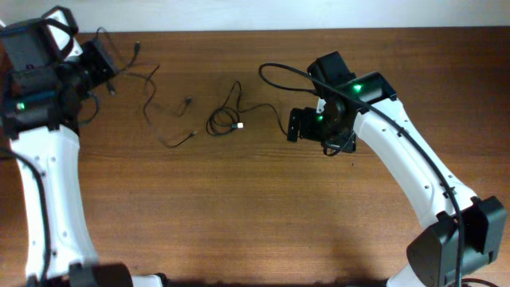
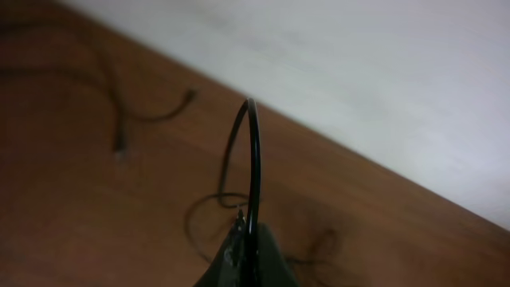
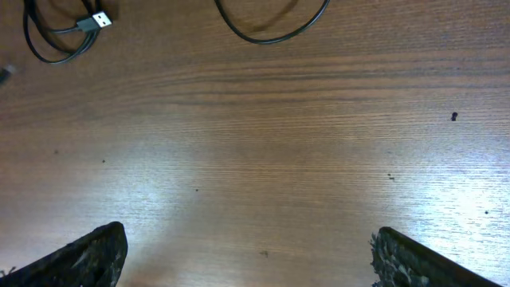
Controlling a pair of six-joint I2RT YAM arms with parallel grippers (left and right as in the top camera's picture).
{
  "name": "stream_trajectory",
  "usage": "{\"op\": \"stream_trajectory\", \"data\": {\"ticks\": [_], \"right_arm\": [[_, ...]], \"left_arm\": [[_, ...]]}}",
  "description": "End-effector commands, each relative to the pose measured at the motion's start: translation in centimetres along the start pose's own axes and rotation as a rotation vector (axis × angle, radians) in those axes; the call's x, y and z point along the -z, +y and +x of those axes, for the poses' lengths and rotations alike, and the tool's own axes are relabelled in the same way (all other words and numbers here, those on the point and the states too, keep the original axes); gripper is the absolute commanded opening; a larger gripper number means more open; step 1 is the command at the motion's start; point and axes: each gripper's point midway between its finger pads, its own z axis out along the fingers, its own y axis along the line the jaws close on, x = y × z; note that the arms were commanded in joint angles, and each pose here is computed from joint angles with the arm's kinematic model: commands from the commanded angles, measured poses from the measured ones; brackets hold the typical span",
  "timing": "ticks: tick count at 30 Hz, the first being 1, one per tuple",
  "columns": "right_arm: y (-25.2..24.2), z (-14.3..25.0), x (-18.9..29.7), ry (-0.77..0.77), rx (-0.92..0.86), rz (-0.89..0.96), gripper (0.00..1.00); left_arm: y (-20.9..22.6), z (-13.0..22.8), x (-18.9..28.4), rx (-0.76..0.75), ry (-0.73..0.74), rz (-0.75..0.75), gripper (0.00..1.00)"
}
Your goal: Untangle cables
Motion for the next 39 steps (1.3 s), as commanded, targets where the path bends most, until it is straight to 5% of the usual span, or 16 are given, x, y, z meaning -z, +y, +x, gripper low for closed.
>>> {"op": "stream_trajectory", "data": {"ticks": [1,11,21,23,24,25,33,39], "right_arm": [[-0.3,0.3,-0.3,0.008,0.011,0.019,0.98],[-0.2,0.1,-0.3,0.002,0.012,0.016,0.98],[-0.2,0.1,-0.3,0.001,0.008,0.015,0.98],[-0.2,0.1,-0.3,0.001,0.008,0.015,0.98],[-0.2,0.1,-0.3,0.001,0.008,0.015,0.98],[-0.2,0.1,-0.3,0.002,0.008,0.015,0.98],[-0.2,0.1,-0.3,0.001,0.008,0.015,0.98],[-0.2,0.1,-0.3,0.002,0.008,0.015,0.98]], "left_arm": [[7.1,1.5,-5.7,0.079,0.098,-0.102,0.00],[25.3,3.0,-11.8,0.024,0.120,-0.288,0.00],[33.7,-1.0,-11.0,-0.169,-0.043,-0.535,0.08],[35.0,0.1,-11.7,-0.179,-0.011,-0.560,0.25],[35.7,0.7,-12.0,-0.171,0.002,-0.572,0.48],[36.7,1.5,-12.2,-0.158,0.019,-0.587,0.95],[40.7,3.6,-9.9,-0.087,0.077,-0.660,0.99],[30.6,0.8,-13.8,-0.107,-0.029,-0.208,0.99]]}}
